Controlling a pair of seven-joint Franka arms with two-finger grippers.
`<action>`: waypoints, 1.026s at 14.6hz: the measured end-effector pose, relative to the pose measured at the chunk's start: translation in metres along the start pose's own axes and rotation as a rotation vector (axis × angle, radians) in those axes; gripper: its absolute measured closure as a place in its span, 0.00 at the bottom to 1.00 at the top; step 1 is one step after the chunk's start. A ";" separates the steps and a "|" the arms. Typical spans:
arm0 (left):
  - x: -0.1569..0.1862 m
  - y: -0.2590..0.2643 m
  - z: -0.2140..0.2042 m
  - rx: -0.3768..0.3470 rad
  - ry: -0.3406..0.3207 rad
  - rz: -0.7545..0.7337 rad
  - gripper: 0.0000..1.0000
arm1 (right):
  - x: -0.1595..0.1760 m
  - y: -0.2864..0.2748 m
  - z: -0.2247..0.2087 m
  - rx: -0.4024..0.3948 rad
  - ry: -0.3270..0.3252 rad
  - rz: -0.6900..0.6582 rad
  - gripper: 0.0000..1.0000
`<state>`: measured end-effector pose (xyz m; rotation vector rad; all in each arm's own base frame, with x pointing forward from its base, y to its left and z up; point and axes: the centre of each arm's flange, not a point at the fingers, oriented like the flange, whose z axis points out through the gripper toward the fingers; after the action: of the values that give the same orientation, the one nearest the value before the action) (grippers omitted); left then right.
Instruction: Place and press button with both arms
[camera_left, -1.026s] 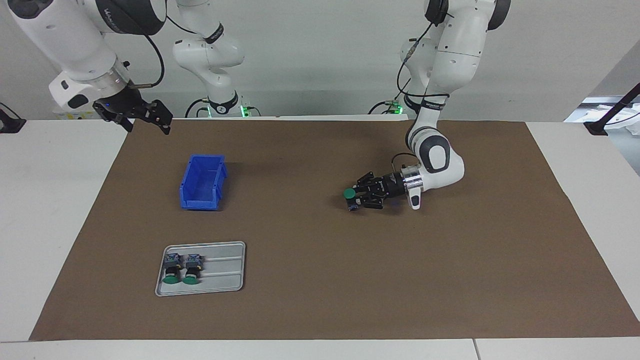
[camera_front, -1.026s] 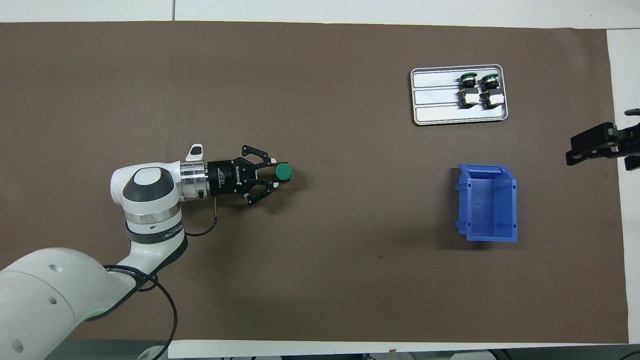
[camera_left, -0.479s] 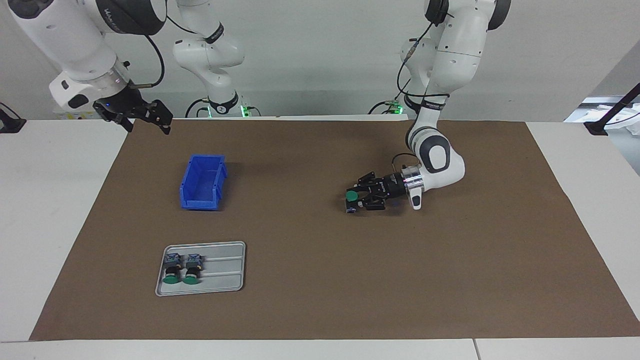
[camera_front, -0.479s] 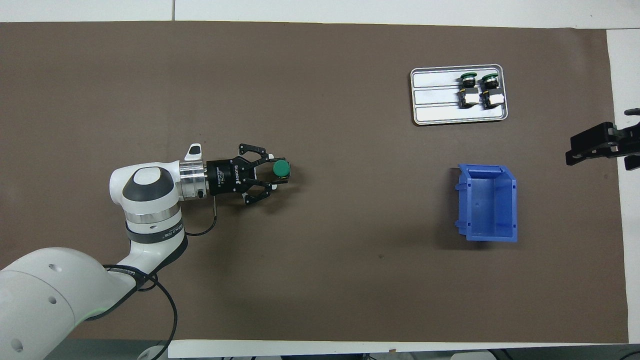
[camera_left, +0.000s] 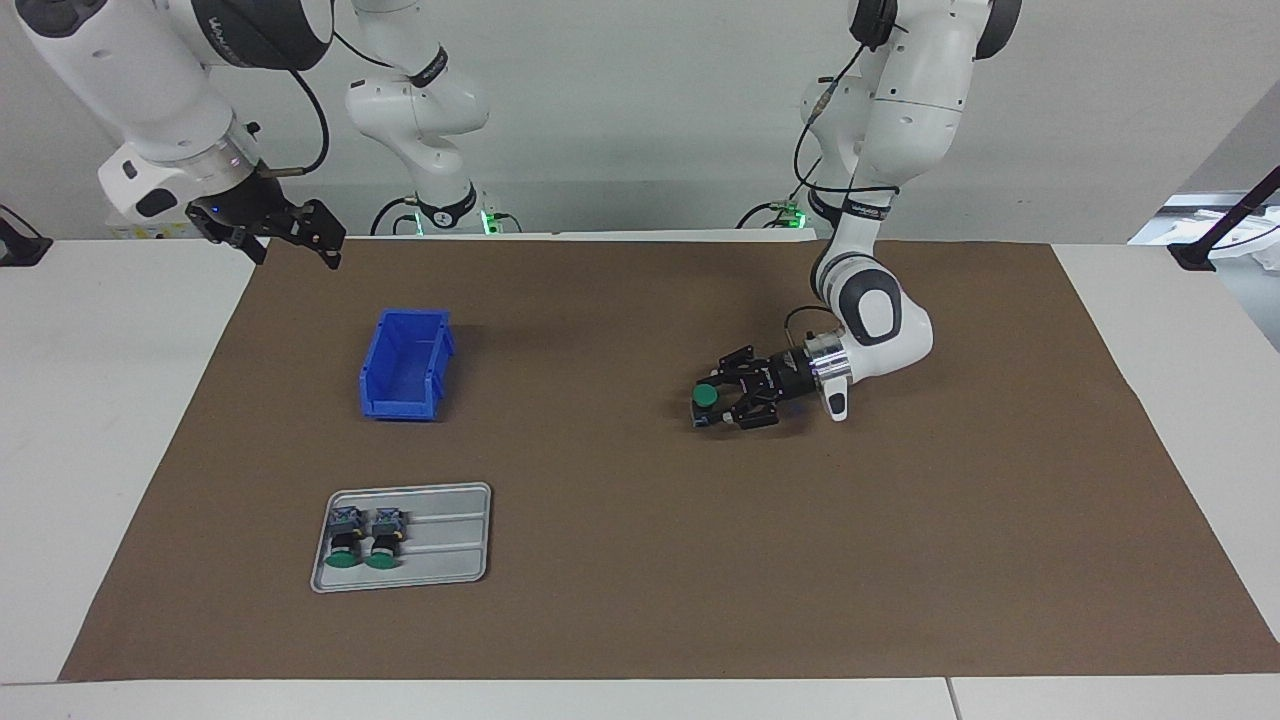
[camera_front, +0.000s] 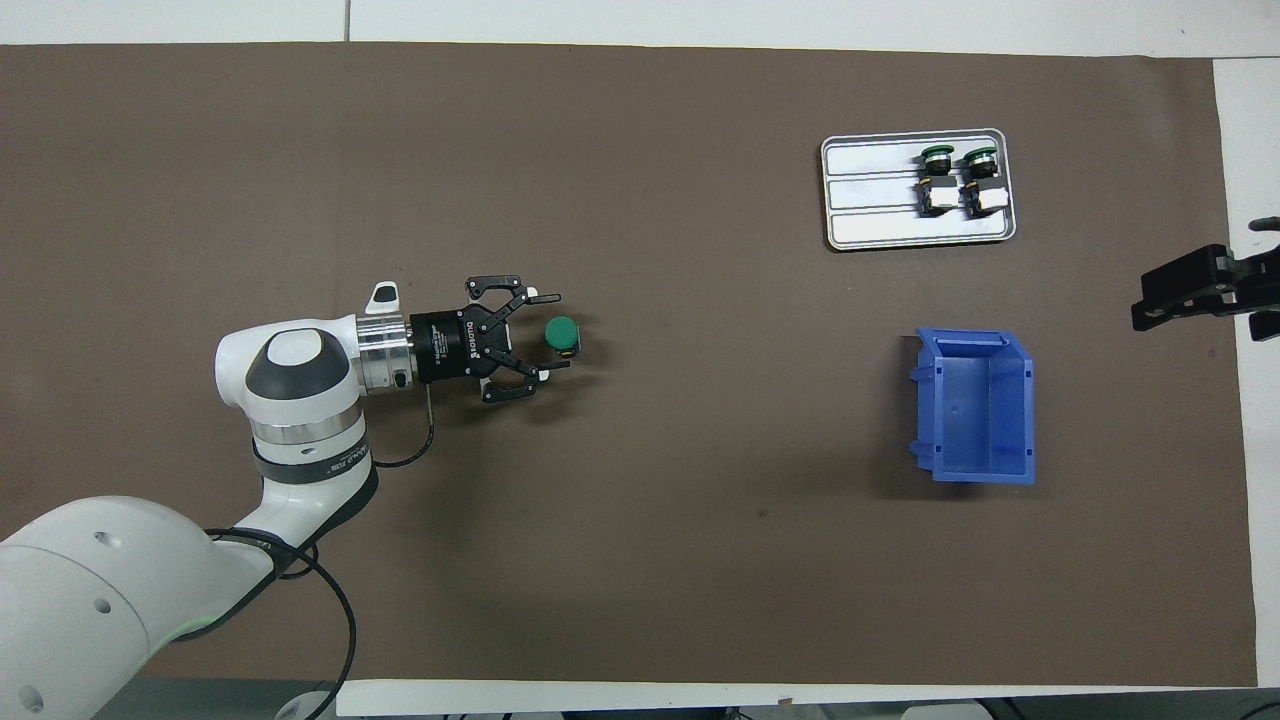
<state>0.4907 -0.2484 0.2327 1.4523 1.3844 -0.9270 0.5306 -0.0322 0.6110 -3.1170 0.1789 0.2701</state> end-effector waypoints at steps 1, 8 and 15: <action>-0.002 0.002 0.000 -0.003 0.002 -0.004 0.00 | 0.000 0.000 0.000 0.000 0.000 0.000 0.00; -0.029 0.008 -0.001 -0.015 0.010 -0.004 0.00 | 0.000 0.000 0.000 0.000 0.000 0.000 0.00; -0.083 0.021 -0.027 0.108 0.202 0.084 0.00 | 0.000 0.000 0.000 0.000 0.000 0.000 0.00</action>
<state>0.5020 -0.2491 0.3218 1.7121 1.4240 -0.8304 0.5306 -0.0322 0.6110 -3.1170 0.1789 0.2700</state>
